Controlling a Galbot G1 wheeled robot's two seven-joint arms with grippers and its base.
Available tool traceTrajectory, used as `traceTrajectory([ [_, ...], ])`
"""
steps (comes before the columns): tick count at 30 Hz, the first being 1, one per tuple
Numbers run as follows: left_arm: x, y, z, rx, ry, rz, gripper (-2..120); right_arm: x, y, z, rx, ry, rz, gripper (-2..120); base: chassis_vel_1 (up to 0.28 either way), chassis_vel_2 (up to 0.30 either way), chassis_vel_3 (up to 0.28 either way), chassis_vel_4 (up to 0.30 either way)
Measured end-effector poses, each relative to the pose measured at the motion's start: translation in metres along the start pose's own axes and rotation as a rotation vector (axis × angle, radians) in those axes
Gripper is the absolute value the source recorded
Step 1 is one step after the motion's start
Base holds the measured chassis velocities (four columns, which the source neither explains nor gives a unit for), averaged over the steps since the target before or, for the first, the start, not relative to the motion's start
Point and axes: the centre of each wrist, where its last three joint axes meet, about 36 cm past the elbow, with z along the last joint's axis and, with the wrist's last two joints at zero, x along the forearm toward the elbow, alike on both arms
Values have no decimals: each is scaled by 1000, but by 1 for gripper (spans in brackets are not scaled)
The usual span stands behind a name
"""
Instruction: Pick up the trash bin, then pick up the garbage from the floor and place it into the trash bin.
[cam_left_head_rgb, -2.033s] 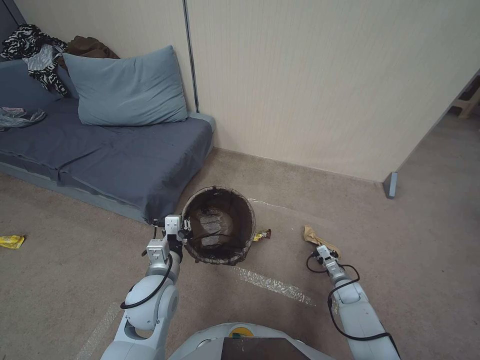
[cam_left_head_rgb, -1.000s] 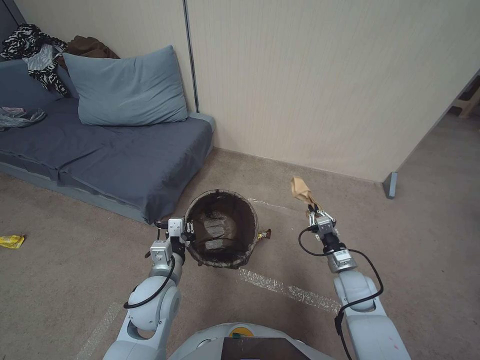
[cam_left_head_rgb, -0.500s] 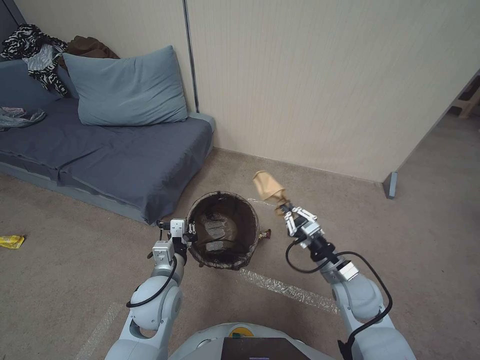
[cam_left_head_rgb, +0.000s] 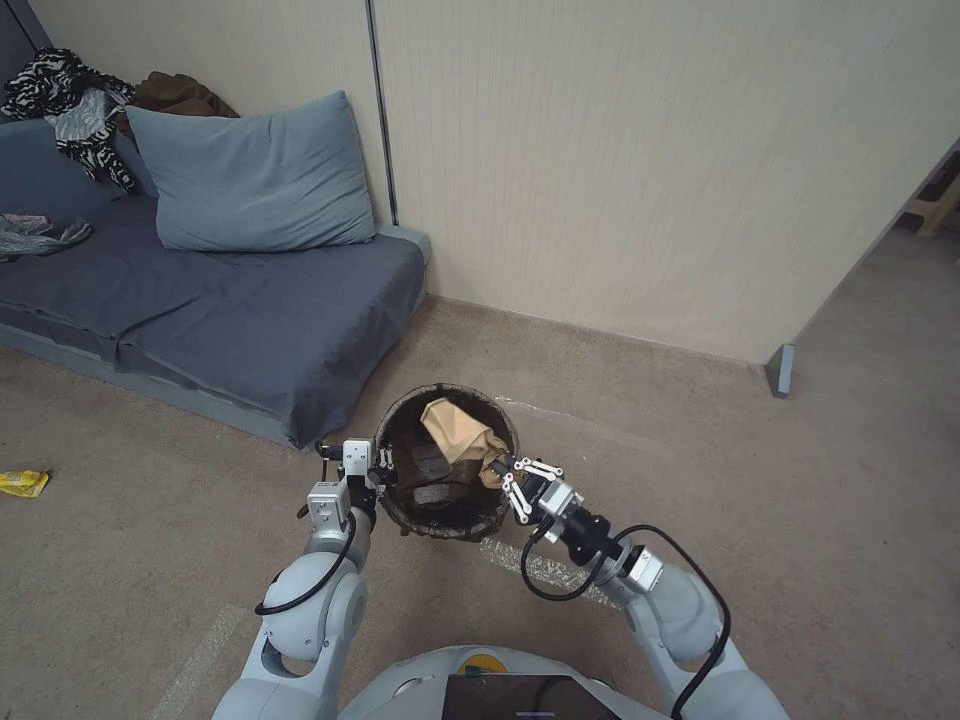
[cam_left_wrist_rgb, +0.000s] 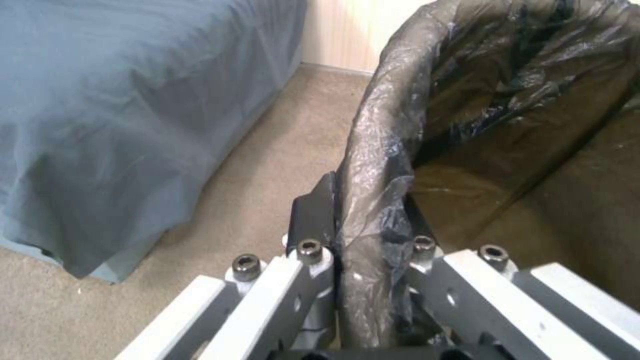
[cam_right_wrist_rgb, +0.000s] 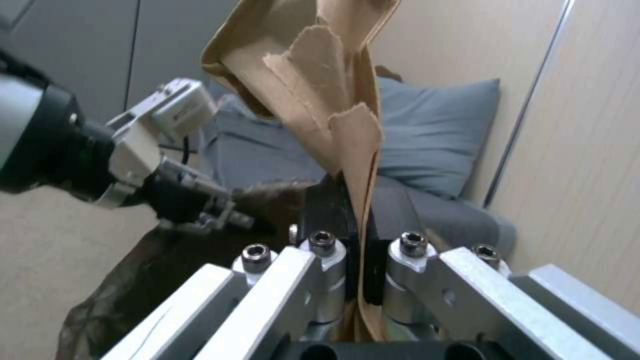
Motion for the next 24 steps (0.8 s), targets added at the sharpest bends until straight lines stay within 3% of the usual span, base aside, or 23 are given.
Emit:
traceTrajectory([
  [11,0,-4,0,-1,0,7,6,-13,15,25,-10,45,-23,0,0,0,0,0],
  [21,0,-6,1,-1,1,12,6,-18,14,37,6,68,7,0,0,0,0,0],
  [24,0,-8,2,1,3,16,6,-19,14,37,12,71,10,13,0,0,0,0],
])
